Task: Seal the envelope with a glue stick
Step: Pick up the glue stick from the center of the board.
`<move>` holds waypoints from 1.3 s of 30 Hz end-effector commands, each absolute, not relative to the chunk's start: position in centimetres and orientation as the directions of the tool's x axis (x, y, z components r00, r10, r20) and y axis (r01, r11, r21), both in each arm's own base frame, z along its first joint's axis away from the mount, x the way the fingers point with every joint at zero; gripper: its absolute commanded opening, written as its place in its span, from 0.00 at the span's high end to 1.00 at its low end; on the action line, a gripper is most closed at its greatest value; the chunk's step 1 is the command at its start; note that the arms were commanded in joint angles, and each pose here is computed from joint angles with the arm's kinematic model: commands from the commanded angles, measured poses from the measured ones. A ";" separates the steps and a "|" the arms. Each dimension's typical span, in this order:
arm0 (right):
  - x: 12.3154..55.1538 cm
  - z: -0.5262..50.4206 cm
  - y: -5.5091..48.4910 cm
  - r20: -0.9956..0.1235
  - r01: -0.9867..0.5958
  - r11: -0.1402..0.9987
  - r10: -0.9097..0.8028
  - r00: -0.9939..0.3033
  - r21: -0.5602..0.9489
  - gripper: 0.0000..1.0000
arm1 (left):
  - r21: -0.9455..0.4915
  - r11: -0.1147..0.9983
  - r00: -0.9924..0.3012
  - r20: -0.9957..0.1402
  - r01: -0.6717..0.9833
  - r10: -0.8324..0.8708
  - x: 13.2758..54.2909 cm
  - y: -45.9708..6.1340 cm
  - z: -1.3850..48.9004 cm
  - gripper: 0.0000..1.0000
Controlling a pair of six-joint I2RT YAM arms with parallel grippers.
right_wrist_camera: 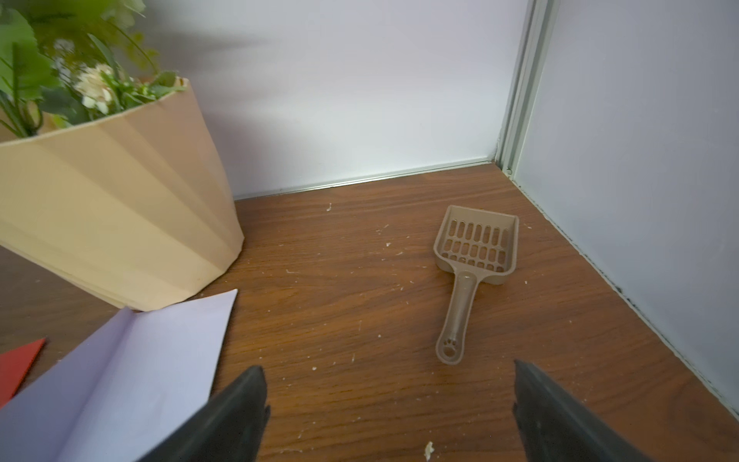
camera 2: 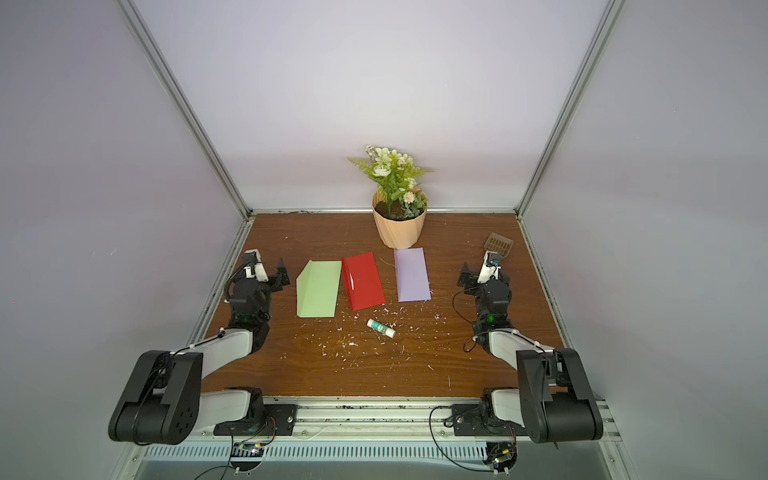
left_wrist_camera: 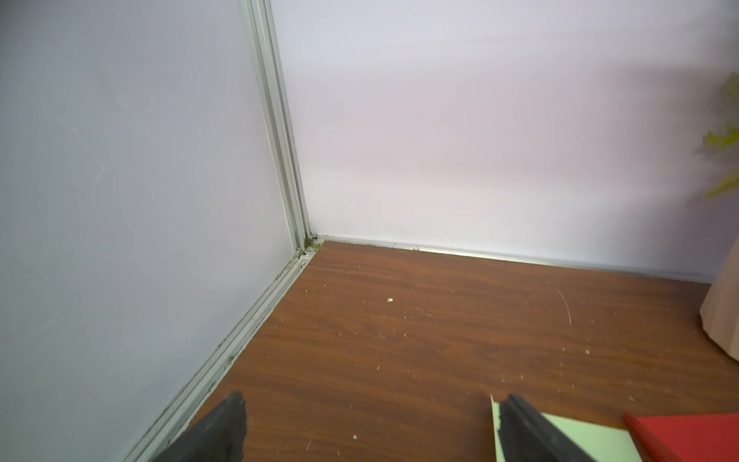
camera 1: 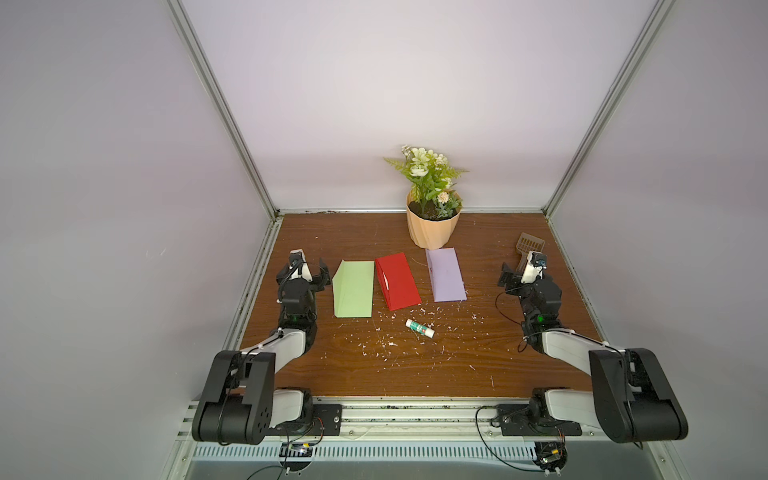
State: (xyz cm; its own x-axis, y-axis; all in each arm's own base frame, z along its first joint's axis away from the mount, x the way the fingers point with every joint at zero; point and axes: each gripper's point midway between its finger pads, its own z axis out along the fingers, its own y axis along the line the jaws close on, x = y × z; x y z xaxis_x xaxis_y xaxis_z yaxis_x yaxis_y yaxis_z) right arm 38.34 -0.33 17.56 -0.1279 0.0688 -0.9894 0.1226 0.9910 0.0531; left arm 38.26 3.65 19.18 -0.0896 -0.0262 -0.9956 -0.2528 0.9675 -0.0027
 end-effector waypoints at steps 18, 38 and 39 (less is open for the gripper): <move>32.3 15.7 18.9 -0.817 -0.504 0.787 -0.001 -0.576 0.355 0.01 | -0.332 0.940 -0.452 -0.852 0.078 -0.264 35.7 -6.3 17.0 0.01; 26.1 6.6 33.3 -0.522 -0.855 0.518 -0.723 -0.452 0.022 0.10 | -0.472 0.878 -0.482 -0.790 0.083 -0.379 31.3 -7.5 15.8 0.01; 26.1 6.1 33.4 -0.499 -0.857 0.516 -0.740 -0.450 0.008 0.12 | -0.473 0.877 -0.480 -0.791 0.085 -0.380 31.2 -7.5 15.8 0.01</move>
State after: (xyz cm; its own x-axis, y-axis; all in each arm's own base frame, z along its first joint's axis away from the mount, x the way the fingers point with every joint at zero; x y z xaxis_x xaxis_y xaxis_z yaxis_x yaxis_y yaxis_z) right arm 26.43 34.12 6.75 -0.4772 -0.6645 -0.5751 -0.8383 0.5406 0.0711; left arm 31.77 -6.92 15.74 -0.4682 -0.3587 -0.8075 0.0739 0.8948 -0.4403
